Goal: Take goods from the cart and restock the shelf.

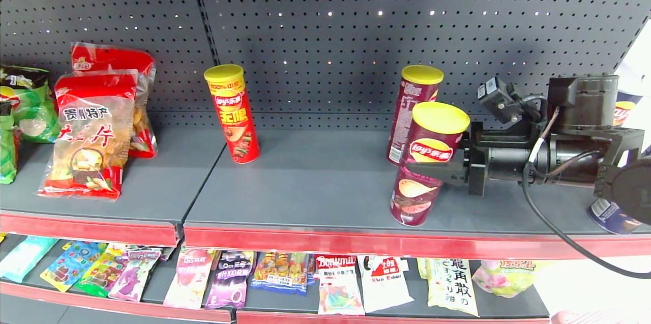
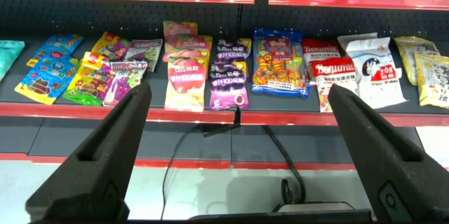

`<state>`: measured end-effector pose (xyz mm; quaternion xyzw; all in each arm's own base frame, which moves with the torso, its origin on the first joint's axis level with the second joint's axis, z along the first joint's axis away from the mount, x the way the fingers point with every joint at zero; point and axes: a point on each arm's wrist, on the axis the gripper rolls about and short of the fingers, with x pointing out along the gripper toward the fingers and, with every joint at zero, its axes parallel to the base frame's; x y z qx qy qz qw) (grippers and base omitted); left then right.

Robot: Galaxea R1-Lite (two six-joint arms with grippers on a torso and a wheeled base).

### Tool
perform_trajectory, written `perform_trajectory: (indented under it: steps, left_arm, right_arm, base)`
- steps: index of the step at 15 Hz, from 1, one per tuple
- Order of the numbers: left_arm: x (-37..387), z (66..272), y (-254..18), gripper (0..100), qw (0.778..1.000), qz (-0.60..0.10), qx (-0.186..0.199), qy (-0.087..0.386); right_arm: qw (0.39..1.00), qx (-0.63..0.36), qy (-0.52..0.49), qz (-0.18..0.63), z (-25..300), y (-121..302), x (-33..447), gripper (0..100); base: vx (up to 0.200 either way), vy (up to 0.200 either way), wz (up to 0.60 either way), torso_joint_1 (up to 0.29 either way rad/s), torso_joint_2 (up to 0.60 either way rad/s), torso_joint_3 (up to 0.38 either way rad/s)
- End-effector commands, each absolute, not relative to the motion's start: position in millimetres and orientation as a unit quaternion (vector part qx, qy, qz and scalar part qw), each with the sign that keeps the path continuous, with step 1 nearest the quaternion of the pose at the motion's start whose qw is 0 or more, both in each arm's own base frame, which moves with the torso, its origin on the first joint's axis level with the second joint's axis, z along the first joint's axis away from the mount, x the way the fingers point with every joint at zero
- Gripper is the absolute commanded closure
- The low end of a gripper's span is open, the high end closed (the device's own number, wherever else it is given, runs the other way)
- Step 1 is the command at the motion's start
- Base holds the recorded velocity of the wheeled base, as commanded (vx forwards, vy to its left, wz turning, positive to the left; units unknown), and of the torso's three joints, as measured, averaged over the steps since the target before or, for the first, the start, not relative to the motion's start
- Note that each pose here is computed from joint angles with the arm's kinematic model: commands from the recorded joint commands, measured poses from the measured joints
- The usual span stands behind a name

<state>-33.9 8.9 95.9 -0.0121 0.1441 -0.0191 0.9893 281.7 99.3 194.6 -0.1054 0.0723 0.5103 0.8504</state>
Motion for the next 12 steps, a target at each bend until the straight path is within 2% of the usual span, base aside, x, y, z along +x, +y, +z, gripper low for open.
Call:
perform_trajectory:
  steps: [1, 7, 12]
  left_arm:
    - [-33.9, 95.9, 8.9, 0, 0.989, -0.019, -0.012, 0.144]
    - [-33.9, 95.9, 8.9, 0, 0.989, -0.019, -0.012, 0.144]
    - [-33.9, 95.9, 8.9, 0, 0.989, -0.020, -0.012, 0.144]
  right_arm:
    - [0.851, -0.107, 0.068, 0.509, 195.8, 98.9, 282.3, 0]
    - [0.862, -0.109, 0.068, 0.490, 198.1, 93.0, 280.2, 0]
    - [0.869, -0.104, 0.092, 0.475, 187.4, 76.1, 246.6, 0]
  base:
    - [0.000, 0.000, 0.00, 0.000, 0.00, 0.000]
    - [0.000, 0.000, 0.00, 0.000, 0.00, 0.000]
    - [0.000, 0.000, 0.00, 0.000, 0.00, 0.000]
